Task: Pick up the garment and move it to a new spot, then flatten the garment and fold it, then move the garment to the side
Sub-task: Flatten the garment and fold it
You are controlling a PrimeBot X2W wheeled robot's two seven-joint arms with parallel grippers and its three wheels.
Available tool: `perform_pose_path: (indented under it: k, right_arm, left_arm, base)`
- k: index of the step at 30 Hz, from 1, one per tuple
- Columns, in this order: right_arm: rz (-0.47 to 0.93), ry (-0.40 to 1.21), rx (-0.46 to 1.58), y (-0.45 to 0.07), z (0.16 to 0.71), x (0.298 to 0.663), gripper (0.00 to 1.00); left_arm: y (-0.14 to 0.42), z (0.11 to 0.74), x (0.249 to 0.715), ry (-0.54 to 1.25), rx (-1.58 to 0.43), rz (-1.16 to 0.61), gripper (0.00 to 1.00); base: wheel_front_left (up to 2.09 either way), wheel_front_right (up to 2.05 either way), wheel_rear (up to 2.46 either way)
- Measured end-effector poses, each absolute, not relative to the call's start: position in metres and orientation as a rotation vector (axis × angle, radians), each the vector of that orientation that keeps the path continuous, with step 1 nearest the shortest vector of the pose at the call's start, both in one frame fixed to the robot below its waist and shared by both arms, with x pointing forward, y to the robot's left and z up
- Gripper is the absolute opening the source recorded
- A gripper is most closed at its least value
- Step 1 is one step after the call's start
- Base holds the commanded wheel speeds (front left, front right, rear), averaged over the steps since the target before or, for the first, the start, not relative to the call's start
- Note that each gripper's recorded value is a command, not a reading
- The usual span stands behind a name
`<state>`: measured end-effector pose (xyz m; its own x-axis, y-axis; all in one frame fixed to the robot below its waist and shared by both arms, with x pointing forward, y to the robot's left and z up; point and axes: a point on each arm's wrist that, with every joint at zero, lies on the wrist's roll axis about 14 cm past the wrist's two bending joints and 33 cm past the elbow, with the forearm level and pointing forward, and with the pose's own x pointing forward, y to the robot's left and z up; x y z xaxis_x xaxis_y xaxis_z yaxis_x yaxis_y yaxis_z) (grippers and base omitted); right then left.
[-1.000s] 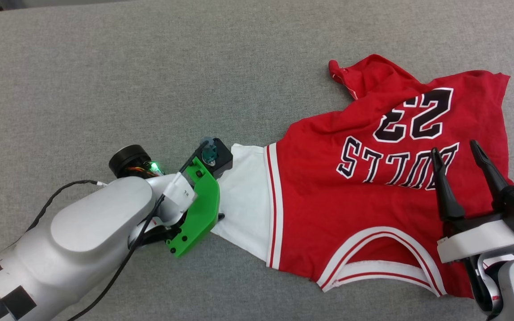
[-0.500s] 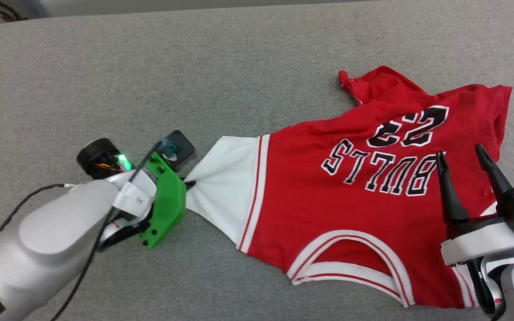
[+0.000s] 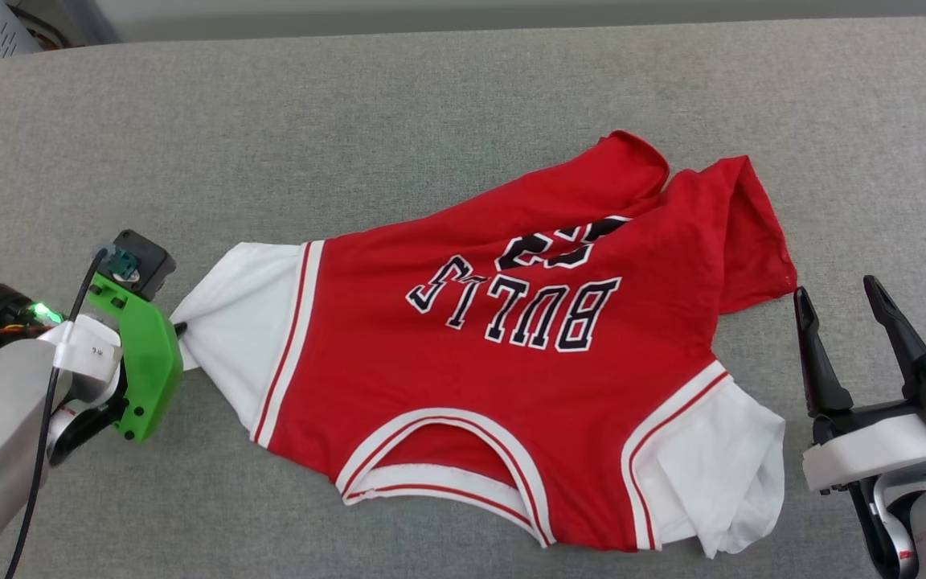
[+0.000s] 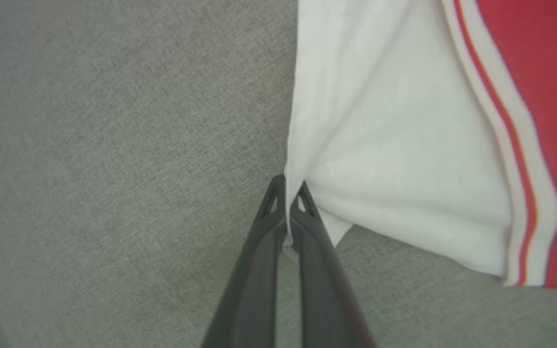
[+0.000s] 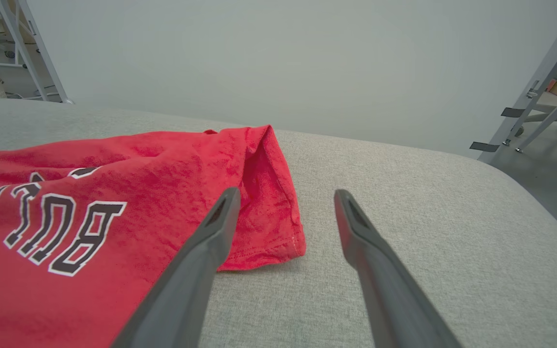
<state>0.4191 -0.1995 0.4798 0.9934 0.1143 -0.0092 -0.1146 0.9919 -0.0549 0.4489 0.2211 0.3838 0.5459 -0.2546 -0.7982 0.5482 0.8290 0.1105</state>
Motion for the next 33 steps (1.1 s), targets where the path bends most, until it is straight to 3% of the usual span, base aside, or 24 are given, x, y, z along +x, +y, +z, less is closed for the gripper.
perform_pose_path:
  k: [2,3,4,14,20,25,33]
  right_arm:
    - [0.115,0.009,-0.057,-0.2,0.48,0.419,1.0]
    - [0.112,0.012,-0.06,-0.201,0.48,0.42,1.0]
    - [0.11,0.011,-0.064,-0.203,0.481,0.42,1.0]
    - [0.151,-0.068,-0.131,-0.213,0.531,0.437,1.0]
    - [0.283,-0.021,-0.177,-0.193,0.55,0.449,1.0]
    - [0.435,0.196,-0.221,-0.172,0.528,0.447,1.0]
    - [0.6,0.582,-0.297,-0.156,0.478,0.428,1.0]
  left_arm:
    - [0.228,0.379,0.447,0.879,0.368,-0.467,0.0]
    - [0.227,0.379,0.448,0.868,0.358,-0.462,0.27]
    - [0.224,0.381,0.45,0.841,0.347,-0.457,1.0]
    - [0.204,0.456,0.491,0.302,0.309,-0.31,1.0]
    - [0.204,0.48,0.479,0.166,0.261,-0.196,1.0]
    - [0.196,0.519,0.468,-0.009,0.301,-0.139,1.0]
    - [0.199,0.53,0.438,-0.11,0.3,-0.03,1.0]
  base:
    - [0.0,0.0,0.0]
    - [0.0,0.0,0.0]
    - [0.0,0.0,0.0]
    - [0.0,0.0,0.0]
    - [0.0,0.0,0.0]
    - [0.0,0.0,0.0]
    - [0.0,0.0,0.0]
